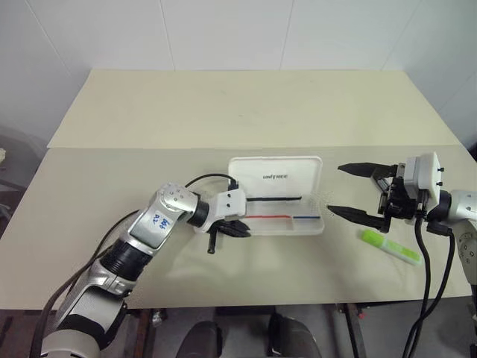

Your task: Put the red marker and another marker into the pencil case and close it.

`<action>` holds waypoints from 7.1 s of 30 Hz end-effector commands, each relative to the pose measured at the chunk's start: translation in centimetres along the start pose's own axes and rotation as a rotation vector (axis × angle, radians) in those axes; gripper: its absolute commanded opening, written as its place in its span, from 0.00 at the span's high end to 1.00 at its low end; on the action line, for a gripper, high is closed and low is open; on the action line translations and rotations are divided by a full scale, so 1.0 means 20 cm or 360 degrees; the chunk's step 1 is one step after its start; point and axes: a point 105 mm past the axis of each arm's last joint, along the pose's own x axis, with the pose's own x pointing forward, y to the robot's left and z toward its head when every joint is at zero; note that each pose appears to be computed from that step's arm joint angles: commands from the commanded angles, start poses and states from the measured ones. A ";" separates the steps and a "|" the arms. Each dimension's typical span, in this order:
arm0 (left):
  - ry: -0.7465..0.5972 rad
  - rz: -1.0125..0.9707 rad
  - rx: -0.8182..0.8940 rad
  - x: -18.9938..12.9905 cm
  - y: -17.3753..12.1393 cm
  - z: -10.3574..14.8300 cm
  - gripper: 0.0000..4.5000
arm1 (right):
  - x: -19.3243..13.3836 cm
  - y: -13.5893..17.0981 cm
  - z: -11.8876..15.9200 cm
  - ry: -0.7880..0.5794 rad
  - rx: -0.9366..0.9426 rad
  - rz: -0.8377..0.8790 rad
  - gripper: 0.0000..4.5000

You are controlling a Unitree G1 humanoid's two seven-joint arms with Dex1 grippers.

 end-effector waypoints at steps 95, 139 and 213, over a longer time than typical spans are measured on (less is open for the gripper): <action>-0.0828 0.0547 0.0185 -0.74 0.00 0.25 0.00 | -0.37 -0.56 -0.72 0.0574 0.0577 -0.1294 0.86; -0.0735 0.0668 0.0094 -0.64 -0.07 0.00 0.00 | 0.65 0.18 -0.16 0.0189 -0.0149 0.0690 0.86; -0.0953 0.0448 0.0121 -0.45 -0.07 0.15 0.00 | -0.63 0.14 -0.68 0.1079 0.0561 0.0009 0.09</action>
